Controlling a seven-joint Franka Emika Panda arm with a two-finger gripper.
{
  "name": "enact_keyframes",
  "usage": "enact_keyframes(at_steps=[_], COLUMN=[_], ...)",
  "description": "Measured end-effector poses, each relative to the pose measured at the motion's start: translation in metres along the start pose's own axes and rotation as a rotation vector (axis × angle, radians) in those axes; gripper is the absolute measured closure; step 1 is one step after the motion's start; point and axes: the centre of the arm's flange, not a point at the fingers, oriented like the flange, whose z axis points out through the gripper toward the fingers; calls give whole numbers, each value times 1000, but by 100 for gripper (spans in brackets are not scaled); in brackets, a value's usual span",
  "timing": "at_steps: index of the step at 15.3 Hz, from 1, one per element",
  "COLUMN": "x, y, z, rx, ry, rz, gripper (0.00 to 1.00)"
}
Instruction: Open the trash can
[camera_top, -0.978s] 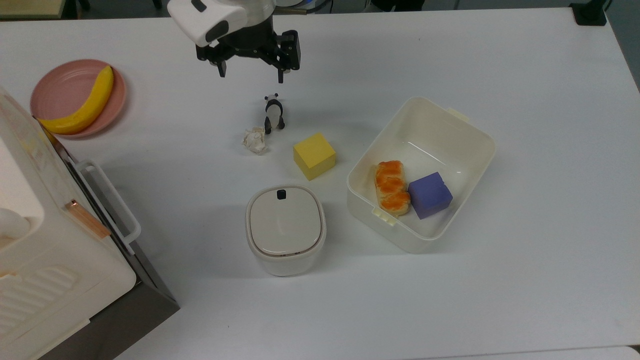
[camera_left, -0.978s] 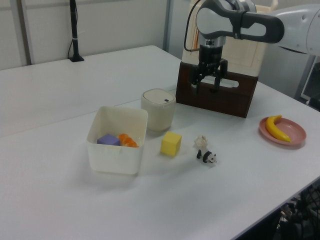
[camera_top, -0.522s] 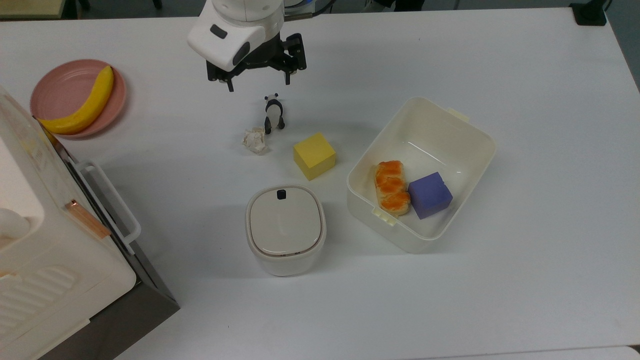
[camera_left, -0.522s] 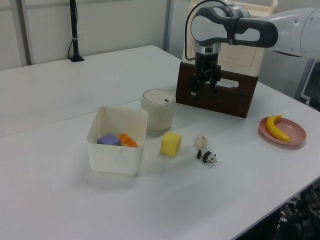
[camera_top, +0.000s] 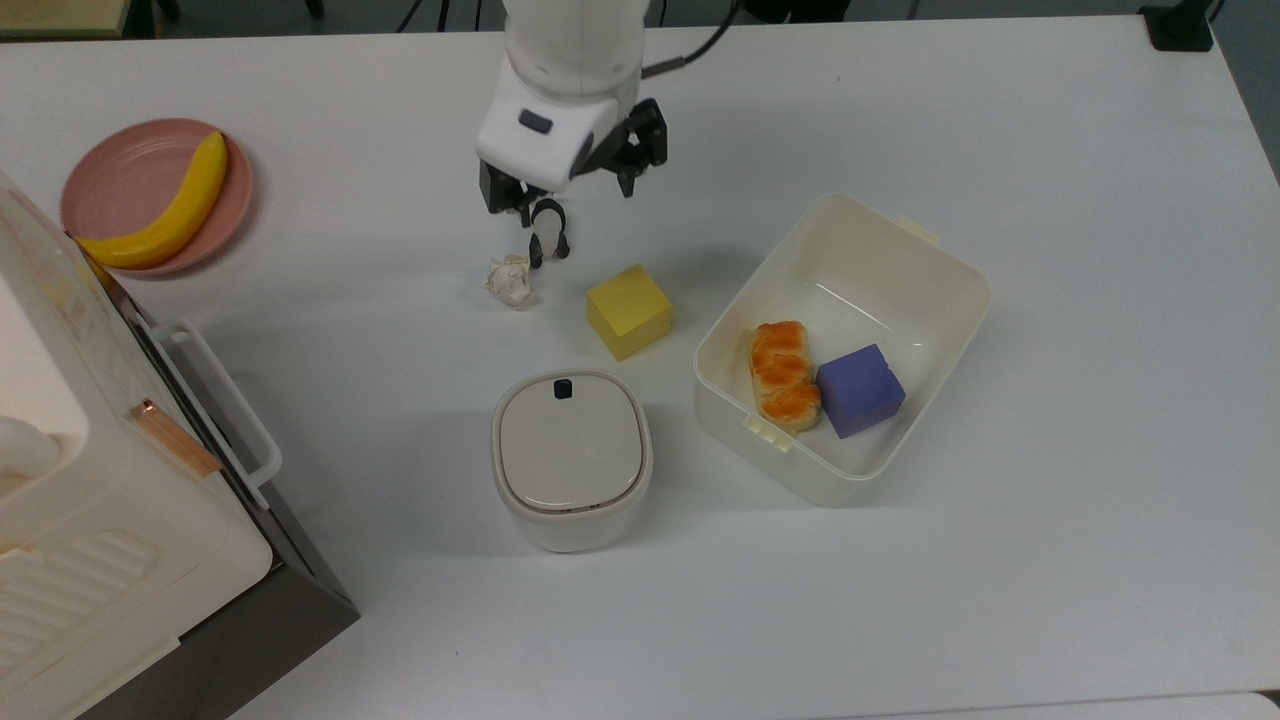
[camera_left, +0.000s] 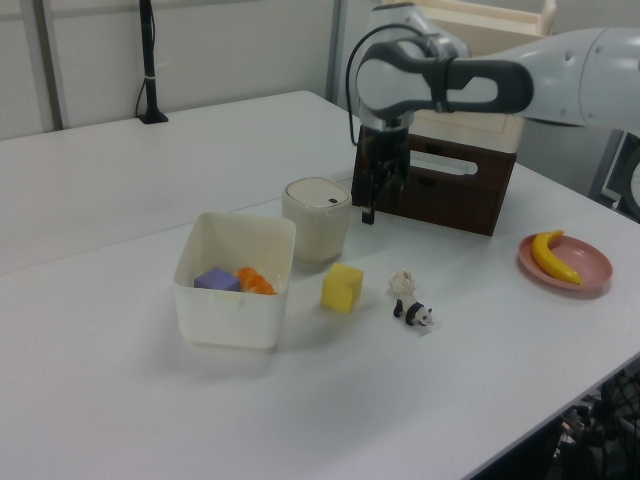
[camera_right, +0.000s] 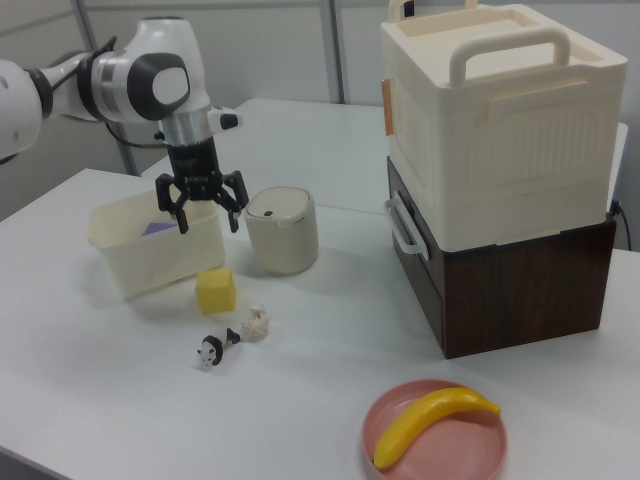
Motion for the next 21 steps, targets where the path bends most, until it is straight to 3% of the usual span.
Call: enact_keyframes(at_steps=[21], x=[2], y=[8], z=[9], rx=[-16], ry=[-5], rz=[22], gripper=[2])
